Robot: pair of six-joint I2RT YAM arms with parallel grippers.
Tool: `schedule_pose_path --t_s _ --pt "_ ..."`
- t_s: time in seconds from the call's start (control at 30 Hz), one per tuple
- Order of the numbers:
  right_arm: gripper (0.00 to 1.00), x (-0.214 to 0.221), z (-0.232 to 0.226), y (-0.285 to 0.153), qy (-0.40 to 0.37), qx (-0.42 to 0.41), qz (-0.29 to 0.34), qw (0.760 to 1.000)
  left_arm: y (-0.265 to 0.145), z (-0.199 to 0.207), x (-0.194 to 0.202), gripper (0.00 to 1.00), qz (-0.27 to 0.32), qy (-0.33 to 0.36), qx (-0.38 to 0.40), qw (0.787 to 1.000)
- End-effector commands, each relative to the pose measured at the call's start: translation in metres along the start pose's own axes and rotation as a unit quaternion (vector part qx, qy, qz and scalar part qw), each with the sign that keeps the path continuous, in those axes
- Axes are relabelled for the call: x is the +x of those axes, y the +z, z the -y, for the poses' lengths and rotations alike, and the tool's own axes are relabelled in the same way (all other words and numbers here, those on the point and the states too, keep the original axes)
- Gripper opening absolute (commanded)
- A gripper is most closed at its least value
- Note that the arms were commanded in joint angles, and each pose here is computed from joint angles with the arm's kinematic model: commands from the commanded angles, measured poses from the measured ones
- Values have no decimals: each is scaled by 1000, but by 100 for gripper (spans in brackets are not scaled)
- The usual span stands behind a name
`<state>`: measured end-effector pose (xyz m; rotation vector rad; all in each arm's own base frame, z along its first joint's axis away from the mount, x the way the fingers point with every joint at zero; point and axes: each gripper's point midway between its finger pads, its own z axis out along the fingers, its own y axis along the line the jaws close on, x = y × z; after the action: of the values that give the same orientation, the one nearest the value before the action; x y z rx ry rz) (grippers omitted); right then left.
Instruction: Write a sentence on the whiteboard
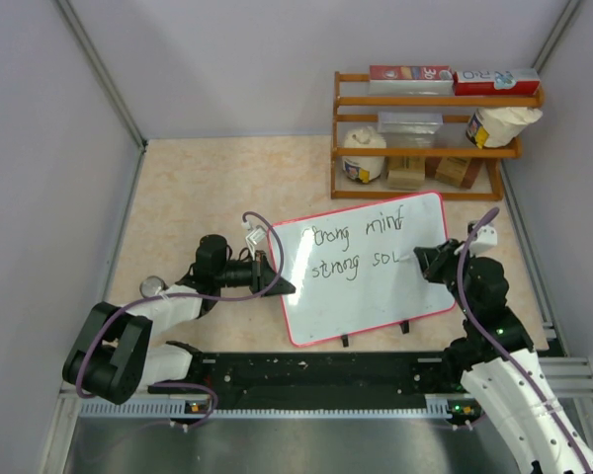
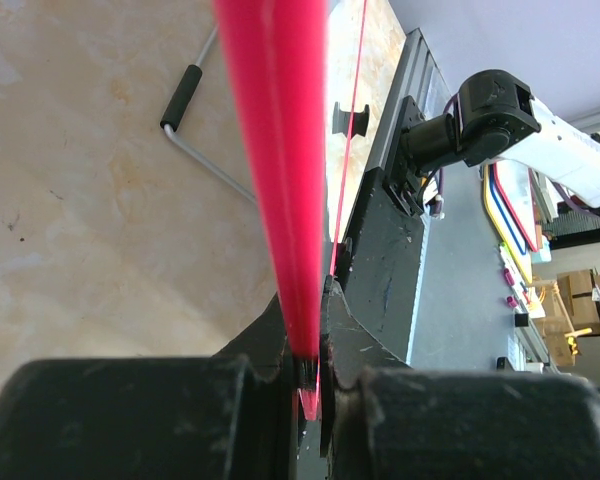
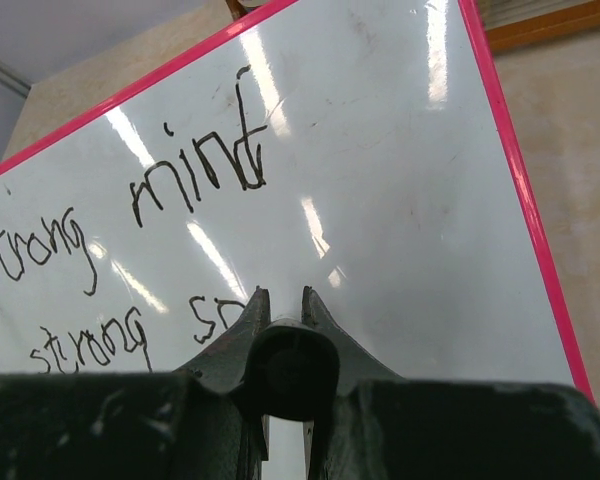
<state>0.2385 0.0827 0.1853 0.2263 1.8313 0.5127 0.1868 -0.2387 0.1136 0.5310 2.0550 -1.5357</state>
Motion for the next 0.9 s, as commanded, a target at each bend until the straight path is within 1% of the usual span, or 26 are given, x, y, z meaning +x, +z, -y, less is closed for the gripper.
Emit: schedule_pose_path --t_s 0.0,0.43,0.6,0.87 --pt "0 -28 2 1 -12 22 38 999 -1 -36 -9 0 28 54 -79 995" --pt "0 -47 -13 9 1 3 57 998 -1 -36 -9 0 28 54 -78 995" --pt "0 -42 -11 10 1 3 50 999 -1 -36 -9 0 28 55 -78 995" --pt "0 -23 -6 10 -6 3 23 1000 -1 -36 -9 0 28 55 -78 995"
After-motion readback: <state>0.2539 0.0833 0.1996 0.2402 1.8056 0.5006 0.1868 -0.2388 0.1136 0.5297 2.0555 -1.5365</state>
